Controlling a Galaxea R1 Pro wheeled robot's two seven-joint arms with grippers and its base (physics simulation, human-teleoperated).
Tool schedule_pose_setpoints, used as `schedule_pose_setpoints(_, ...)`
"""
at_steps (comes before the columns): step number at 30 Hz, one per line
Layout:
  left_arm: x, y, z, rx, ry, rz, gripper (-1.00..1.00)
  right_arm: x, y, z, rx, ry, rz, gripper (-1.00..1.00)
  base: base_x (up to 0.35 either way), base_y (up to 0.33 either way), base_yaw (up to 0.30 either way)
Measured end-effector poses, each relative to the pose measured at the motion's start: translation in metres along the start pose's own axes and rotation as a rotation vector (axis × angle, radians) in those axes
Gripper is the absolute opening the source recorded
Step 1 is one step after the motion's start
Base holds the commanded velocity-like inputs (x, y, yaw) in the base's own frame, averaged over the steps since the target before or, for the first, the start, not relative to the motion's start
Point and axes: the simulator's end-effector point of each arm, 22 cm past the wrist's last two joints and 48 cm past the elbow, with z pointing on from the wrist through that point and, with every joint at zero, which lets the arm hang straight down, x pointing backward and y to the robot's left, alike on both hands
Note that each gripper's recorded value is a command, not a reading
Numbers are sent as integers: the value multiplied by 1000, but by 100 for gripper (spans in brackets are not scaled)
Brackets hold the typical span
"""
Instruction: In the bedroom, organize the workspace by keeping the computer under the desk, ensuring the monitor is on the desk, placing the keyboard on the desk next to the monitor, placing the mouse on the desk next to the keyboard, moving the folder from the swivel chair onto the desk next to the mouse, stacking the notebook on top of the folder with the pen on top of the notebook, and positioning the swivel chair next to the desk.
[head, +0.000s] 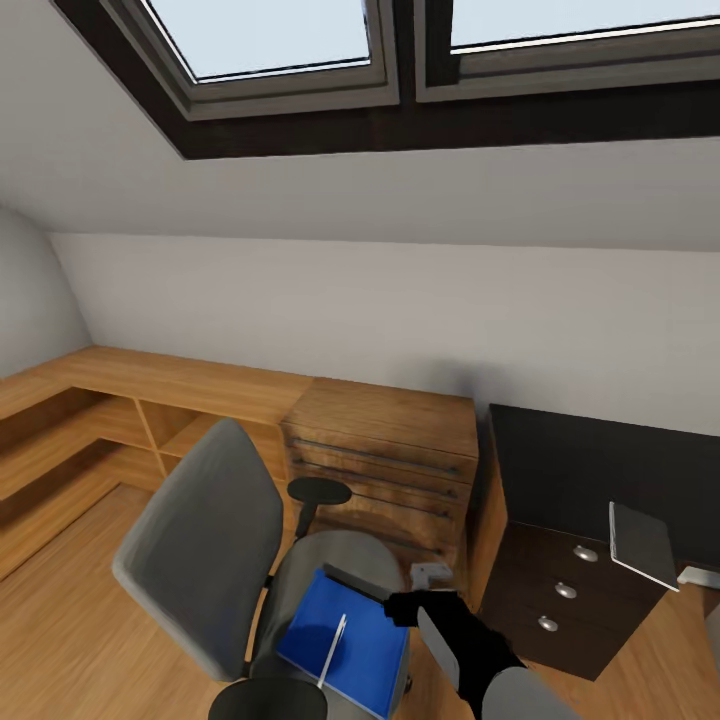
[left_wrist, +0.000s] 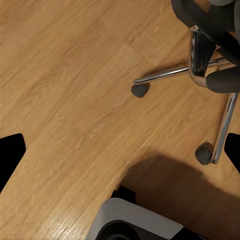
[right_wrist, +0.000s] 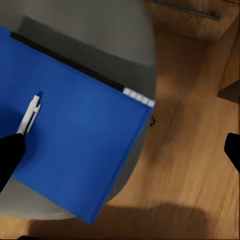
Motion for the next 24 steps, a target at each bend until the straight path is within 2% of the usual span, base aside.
schedule_pose_setpoints(2, 0, 0, 0, -1, 0, 0, 100, 1, 7, 0, -9, -1, -43, 100, 0, 0, 0)
schedule_pose_setpoints(5, 0, 0, 0, -1, 0, 0, 100, 2, 13, 0, -26, -1, -62, 100, 0, 0, 0)
schedule_pose_setpoints(7, 0, -1, 0, 1, 0, -2, 100, 3, 26, -1, -76, 1, -77, 100, 0, 0, 0)
schedule_pose_setpoints(14, -2, -4, -1, 6, -6, -5, 100, 5, 40, -3, -136, 3, -82, 100, 0, 0, 62)
schedule_pose_setpoints(24, -12, -10, -2, 16, -25, -16, 100, 4, 42, -3, -141, 2, -83, 100, 0, 0, 246)
